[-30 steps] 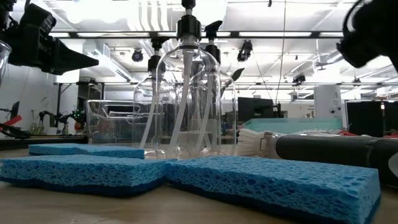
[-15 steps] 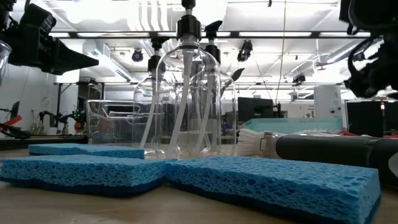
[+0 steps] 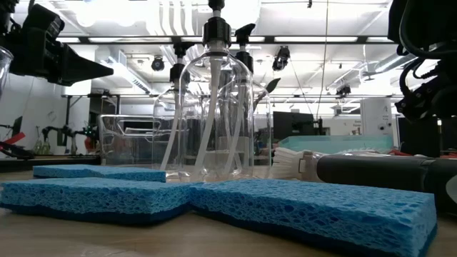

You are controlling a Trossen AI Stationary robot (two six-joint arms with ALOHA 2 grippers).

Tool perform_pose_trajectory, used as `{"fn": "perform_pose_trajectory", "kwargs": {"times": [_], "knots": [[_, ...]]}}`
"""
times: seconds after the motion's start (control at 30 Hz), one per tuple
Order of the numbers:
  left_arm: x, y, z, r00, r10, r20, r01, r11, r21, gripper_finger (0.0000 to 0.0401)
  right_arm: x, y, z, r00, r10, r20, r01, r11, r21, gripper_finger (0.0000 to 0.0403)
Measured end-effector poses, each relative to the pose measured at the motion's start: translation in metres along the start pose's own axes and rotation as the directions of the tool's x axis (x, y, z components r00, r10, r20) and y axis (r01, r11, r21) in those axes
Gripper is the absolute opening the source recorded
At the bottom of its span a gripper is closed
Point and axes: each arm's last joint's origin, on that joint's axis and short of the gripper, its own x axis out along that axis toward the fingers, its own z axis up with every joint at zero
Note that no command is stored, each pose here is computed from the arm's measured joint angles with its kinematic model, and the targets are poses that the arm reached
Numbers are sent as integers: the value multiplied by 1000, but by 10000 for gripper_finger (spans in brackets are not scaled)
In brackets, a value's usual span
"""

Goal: Pick & Place Kitchen Sink Supplies
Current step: Put the red dish brush into the green bin

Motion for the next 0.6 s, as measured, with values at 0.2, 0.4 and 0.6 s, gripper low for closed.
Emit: {"fn": "perform_pose_trajectory", "kwargs": {"times": [0.2, 0.4, 0.6], "knots": [[0, 0, 0, 1000, 0, 0, 0, 1000, 0, 0, 0, 0, 0, 1000, 2, 3, -2, 1000, -18, 86], [0, 0, 0, 1000, 0, 0, 0, 1000, 0, 0, -3, -1, 0, 1000, 16, 4, -16, 999, -47, 42], [0, 0, 0, 1000, 0, 0, 0, 1000, 0, 0, -17, -4, -2, 996, 83, 9, -83, 994, -68, 47]]}}
